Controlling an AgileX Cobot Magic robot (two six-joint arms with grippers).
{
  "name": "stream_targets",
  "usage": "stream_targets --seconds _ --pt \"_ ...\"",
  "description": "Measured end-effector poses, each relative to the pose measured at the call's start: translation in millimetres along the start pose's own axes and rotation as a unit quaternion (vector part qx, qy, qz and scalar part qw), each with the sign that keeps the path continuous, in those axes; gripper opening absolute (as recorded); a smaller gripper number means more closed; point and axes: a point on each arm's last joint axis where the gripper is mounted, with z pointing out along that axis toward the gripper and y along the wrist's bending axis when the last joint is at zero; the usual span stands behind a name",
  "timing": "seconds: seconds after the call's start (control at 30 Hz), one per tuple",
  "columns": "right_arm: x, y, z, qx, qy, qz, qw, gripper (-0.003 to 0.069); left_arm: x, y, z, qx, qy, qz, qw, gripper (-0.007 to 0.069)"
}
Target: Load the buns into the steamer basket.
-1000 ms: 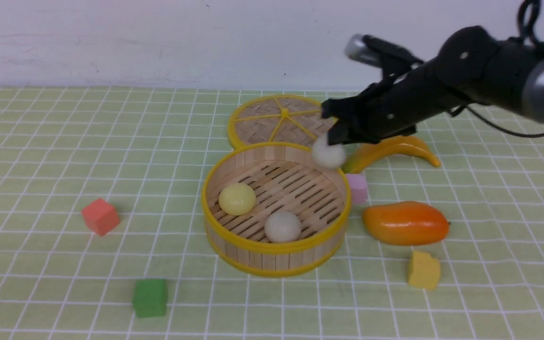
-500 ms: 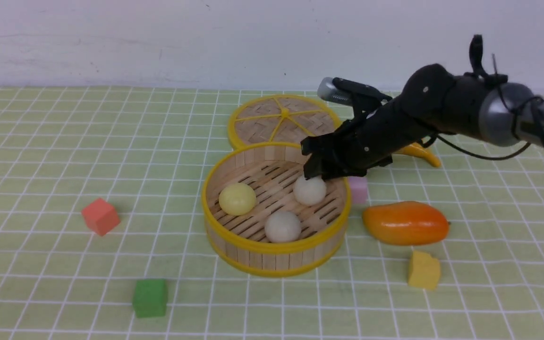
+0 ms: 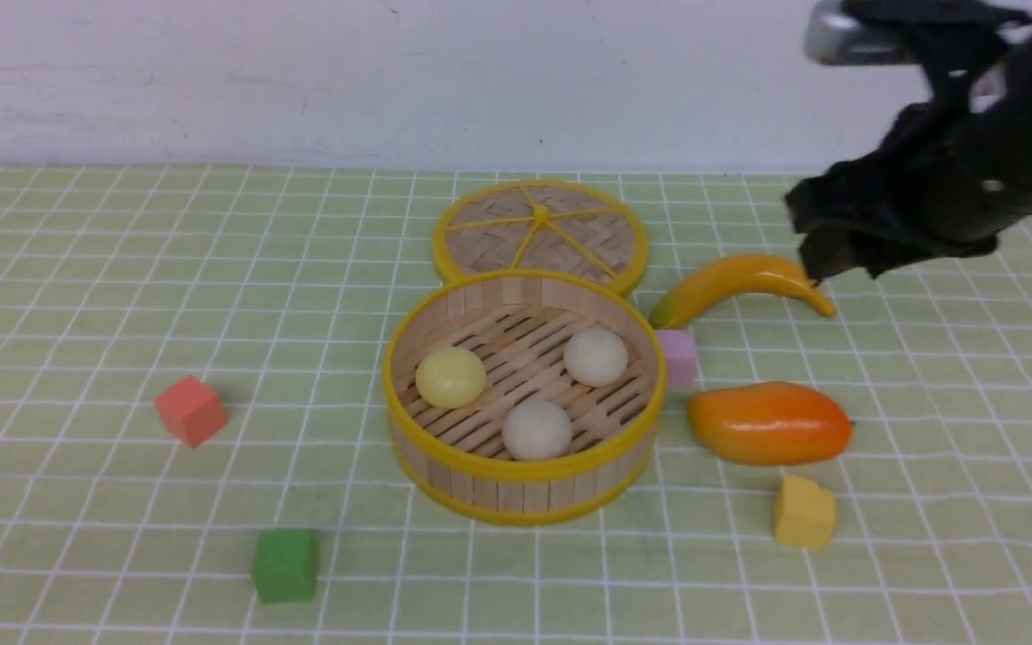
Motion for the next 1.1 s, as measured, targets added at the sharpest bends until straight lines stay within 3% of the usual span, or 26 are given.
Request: stream_targets --seconds 0.03,0.13,0.2,0.23,0.37,0.5,0.63,0.67,0.7,0.77,1.1 --pt "18 -1 -30 -0.006 -0.054 -0.001 0.999 0.0221 0 0 -1 0.002 -0.002 -0.001 1.0 0.0004" --pt "67 -7 -55 -0.007 -0.155 -0.003 0.988 0.0047 3 -2 -1 0.016 0.01 -0.018 1.0 0.0004" --pt "81 -9 -63 -0.007 -0.184 -0.008 0.983 0.0004 5 -4 0 0.025 0.016 -0.027 0.999 0.0004" --pt "110 -14 -63 -0.006 -0.211 -0.013 0.977 -0.0015 8 -6 3 0.041 0.024 -0.039 0.998 0.0004" --pt "186 -25 -61 -0.008 -0.255 -0.01 0.967 -0.002 21 -11 13 0.081 0.048 -0.071 0.993 0.0008" --pt "221 -29 -62 -0.016 -0.288 -0.005 0.958 -0.002 29 -12 19 0.098 0.062 -0.094 0.989 0.0011" --pt "251 -32 -78 -0.028 -0.379 -0.008 0.925 -0.002 31 -12 21 0.103 0.068 -0.103 0.987 0.0013" --pt "264 -33 -86 -0.033 -0.42 -0.012 0.907 -0.002 31 -13 21 0.106 0.064 -0.105 0.987 0.0015" --pt "270 -34 -89 -0.057 -0.435 -0.024 0.898 -0.002 30 -13 21 0.108 0.062 -0.105 0.987 0.0018" --pt "276 -35 -89 -0.033 -0.453 -0.02 0.891 -0.0018 30 -13 21 0.108 0.061 -0.105 0.987 0.0018" --pt "282 -35 -81 -0.056 -0.419 0.018 0.906 -0.001 31 -13 21 0.106 0.064 -0.104 0.987 0.0029"
